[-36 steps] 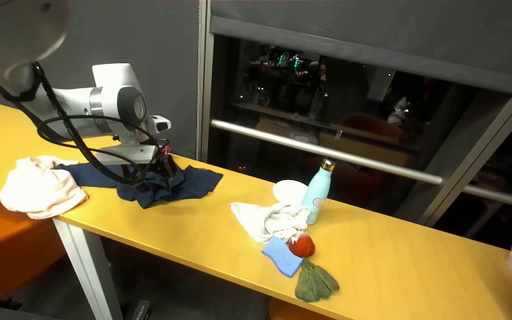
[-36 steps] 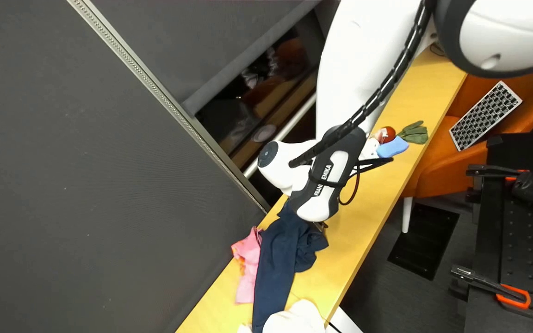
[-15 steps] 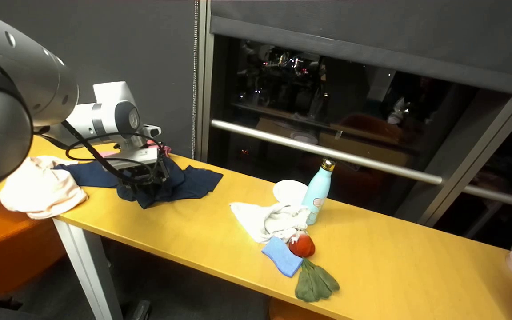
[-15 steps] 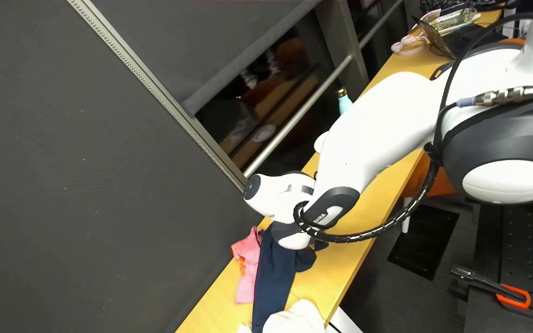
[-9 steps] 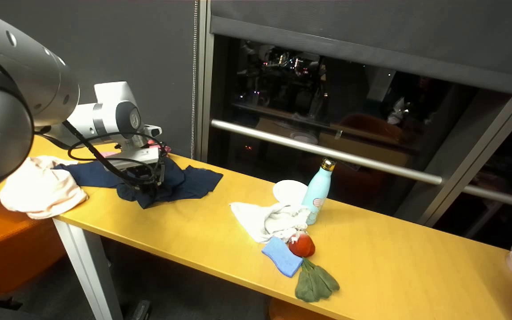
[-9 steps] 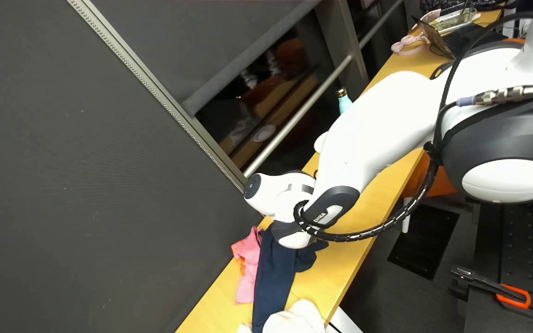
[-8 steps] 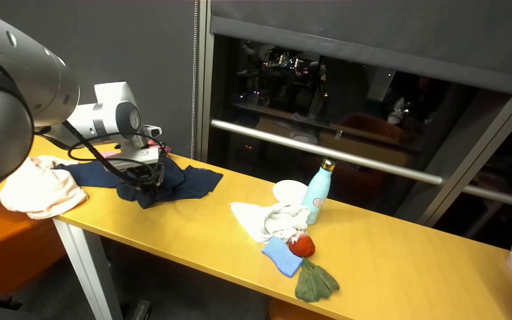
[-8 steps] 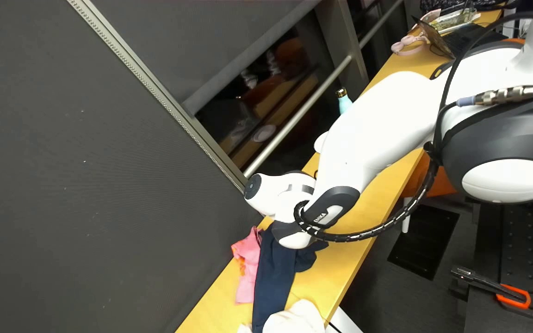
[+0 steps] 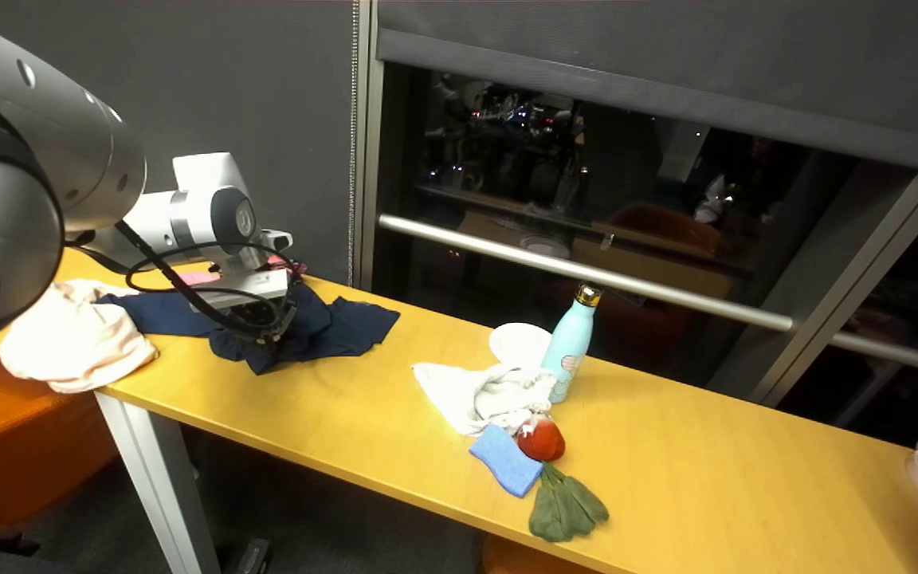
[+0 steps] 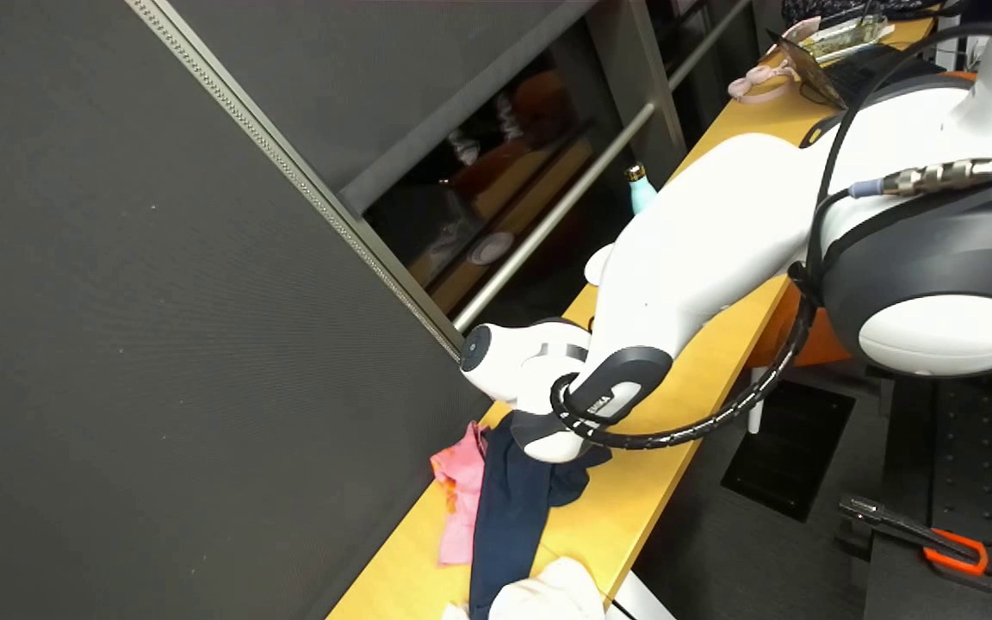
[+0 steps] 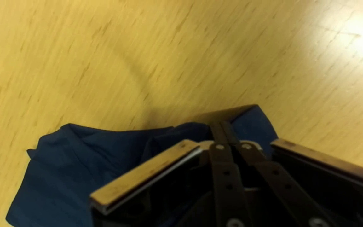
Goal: Unfold the dark blue cloth and stretch it out on the tabletop.
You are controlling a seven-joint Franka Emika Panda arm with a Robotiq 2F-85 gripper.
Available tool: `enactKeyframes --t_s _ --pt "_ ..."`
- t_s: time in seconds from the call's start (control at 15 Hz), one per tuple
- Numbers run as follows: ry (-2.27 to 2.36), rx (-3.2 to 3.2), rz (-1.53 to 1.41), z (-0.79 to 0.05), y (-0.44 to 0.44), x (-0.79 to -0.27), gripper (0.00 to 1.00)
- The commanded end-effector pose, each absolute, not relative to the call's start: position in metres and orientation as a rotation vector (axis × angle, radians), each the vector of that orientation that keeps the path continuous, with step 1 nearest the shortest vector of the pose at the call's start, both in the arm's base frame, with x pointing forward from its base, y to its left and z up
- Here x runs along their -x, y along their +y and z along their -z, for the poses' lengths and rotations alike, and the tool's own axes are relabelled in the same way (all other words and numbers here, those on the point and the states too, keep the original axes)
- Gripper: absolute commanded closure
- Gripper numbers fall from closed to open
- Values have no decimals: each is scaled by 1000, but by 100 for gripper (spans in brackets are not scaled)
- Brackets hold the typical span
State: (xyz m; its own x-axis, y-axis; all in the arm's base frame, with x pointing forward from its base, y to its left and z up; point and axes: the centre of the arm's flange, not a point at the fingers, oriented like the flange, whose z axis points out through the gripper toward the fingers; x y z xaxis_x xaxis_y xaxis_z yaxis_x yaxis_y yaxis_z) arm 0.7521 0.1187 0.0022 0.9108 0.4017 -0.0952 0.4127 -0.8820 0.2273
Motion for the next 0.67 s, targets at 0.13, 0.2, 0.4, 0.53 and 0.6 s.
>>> enactKeyframes --t_s 0.13,0.2,0.4,0.53,0.6 --pt "634 -2830 58 20 118 -800 100" --pt "629 -2827 60 20 118 -801 100" --pt "635 -2837 104 6 127 -790 100" --pt "623 -2852 172 -1 128 -778 100" --pt "614 -2858 228 -2 126 -771 100"
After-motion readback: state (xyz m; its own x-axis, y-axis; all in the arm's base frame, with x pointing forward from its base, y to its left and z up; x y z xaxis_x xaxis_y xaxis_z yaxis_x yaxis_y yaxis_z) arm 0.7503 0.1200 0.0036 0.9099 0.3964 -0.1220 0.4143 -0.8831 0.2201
